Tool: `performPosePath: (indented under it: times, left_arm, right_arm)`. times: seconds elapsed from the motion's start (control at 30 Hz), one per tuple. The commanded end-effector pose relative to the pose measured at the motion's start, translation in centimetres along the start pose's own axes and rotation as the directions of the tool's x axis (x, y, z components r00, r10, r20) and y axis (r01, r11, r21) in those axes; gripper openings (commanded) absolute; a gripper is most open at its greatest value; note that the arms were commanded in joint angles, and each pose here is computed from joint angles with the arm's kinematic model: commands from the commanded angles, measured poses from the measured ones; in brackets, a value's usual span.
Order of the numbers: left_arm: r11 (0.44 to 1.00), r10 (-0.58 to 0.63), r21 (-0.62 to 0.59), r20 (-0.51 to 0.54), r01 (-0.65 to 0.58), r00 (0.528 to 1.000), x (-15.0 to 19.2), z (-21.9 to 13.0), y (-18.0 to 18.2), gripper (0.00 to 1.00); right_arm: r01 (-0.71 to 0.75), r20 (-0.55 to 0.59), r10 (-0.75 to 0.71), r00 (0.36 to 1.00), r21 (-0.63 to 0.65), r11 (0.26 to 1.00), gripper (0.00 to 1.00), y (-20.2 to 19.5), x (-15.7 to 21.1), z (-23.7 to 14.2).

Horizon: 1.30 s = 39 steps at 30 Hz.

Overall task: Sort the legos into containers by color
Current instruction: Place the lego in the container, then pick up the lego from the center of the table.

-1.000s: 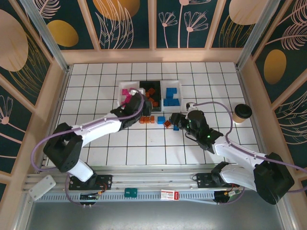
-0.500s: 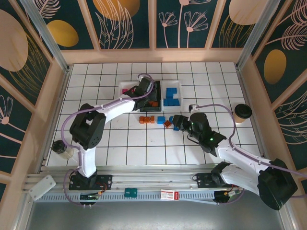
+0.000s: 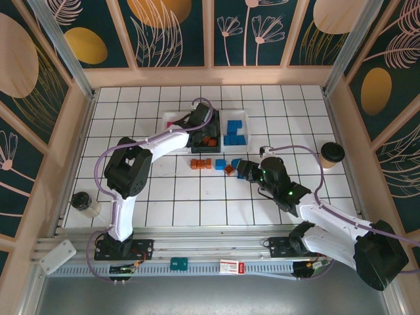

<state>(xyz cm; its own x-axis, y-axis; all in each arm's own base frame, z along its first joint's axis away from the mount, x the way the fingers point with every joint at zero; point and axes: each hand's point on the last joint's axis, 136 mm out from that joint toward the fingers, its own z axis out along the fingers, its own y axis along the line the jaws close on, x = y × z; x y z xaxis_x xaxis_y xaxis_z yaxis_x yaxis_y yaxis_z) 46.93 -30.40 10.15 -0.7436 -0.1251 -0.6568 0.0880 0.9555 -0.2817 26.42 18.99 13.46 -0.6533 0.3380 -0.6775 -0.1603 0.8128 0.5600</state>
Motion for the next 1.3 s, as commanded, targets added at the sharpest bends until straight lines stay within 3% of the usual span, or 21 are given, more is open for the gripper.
performPosePath:
  times: [0.0,0.13,0.27,0.43,0.63,1.03,1.27]
  left_arm:
    - [0.992,-0.044,0.122,0.061,0.036,0.997,-3.2,-4.1,-2.3,0.64]
    - [0.970,-0.082,0.238,0.114,0.053,0.990,-4.5,-8.8,-3.9,0.81]
    - [0.949,-0.093,0.314,0.163,0.038,0.982,-3.6,-13.6,-4.6,0.99]
    - [0.937,-0.110,0.345,0.147,0.053,0.983,1.1,-16.1,-3.1,0.99]
    - [0.946,-0.128,0.312,0.097,0.091,0.987,6.8,-16.8,0.8,0.99]
    - [0.960,-0.162,0.243,0.064,0.142,0.985,12.0,-17.1,5.9,0.99]
    - [0.966,-0.170,0.203,0.044,0.158,0.984,13.7,-16.7,7.4,0.99]
  right_arm:
    - [-0.019,0.018,0.019,1.000,0.026,0.999,0.51,-0.8,-0.1,-0.2]
    - [-0.014,-0.007,0.015,1.000,0.038,0.999,0.52,-1.0,0.5,0.2]
    - [0.003,-0.043,0.001,0.999,0.088,0.996,0.54,-2.0,1.2,0.9]
    - [0.037,-0.085,-0.023,0.996,0.171,0.985,0.58,-3.5,1.8,2.1]
    - [0.080,-0.144,-0.051,0.988,0.206,0.975,0.59,-4.5,2.8,3.8]
    - [0.113,-0.205,-0.071,0.976,0.200,0.973,0.59,-4.6,4.0,6.5]
    - [0.116,-0.213,-0.069,0.975,0.216,0.969,0.43,-5.3,4.3,7.0]
